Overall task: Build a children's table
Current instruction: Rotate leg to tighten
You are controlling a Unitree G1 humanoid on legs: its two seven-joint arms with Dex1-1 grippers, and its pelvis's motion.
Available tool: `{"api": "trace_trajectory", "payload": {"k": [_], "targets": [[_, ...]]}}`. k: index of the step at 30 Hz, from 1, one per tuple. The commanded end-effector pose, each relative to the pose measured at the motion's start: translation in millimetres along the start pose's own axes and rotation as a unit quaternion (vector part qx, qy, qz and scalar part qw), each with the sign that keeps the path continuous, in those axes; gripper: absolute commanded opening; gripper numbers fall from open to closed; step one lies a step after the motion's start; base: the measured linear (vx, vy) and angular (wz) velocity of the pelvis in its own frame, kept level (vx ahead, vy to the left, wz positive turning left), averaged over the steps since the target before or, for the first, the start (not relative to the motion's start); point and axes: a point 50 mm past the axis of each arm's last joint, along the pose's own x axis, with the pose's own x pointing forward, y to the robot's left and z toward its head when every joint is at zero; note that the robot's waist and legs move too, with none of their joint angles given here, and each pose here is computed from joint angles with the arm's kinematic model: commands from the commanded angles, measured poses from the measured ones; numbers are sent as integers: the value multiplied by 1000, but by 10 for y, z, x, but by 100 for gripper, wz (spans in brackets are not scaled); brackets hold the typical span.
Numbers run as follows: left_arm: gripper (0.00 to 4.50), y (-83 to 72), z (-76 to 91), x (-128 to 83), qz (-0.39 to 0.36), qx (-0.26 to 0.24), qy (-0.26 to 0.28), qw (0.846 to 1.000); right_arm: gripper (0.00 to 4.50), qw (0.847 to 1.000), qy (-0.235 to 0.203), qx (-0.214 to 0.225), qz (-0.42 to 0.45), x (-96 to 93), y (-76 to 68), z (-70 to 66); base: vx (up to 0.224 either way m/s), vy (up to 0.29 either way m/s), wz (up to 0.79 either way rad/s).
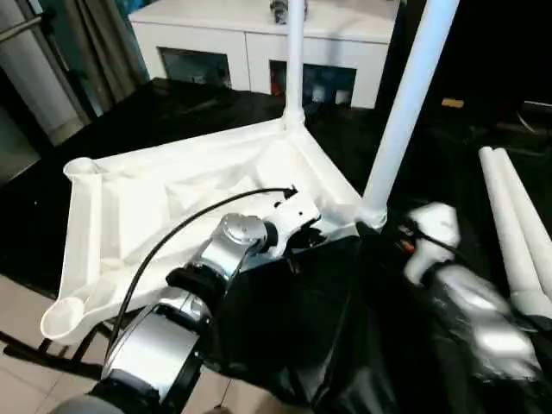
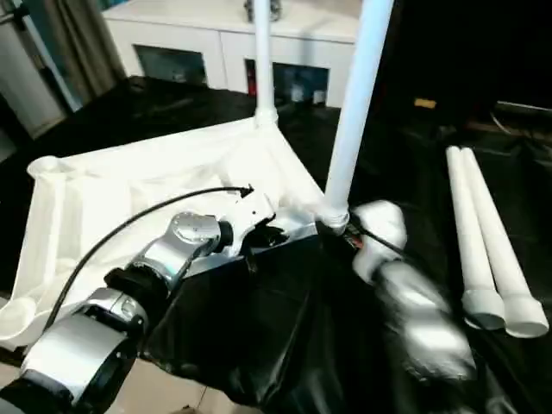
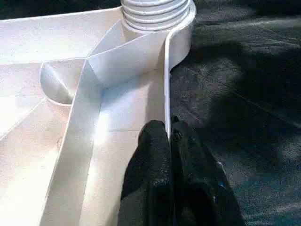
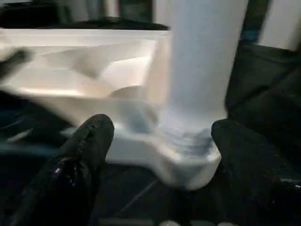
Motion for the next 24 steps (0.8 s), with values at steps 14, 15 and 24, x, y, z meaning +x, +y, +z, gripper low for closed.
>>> {"api": "trace_trajectory", "payload": {"k": [14, 15, 24], "targets": [[91, 754, 127, -1004, 229, -38, -98, 968, 386, 994, 108, -4, 13, 195, 342, -192, 0, 0, 0], [91, 770, 107, -1051, 235, -36, -92, 967, 386, 994, 111, -4, 13, 207, 354, -195, 0, 0, 0], [21, 969, -440, -2176, 380, -28, 109, 918, 325, 993, 115, 4, -6, 420, 417, -160, 0, 0, 0]]}}
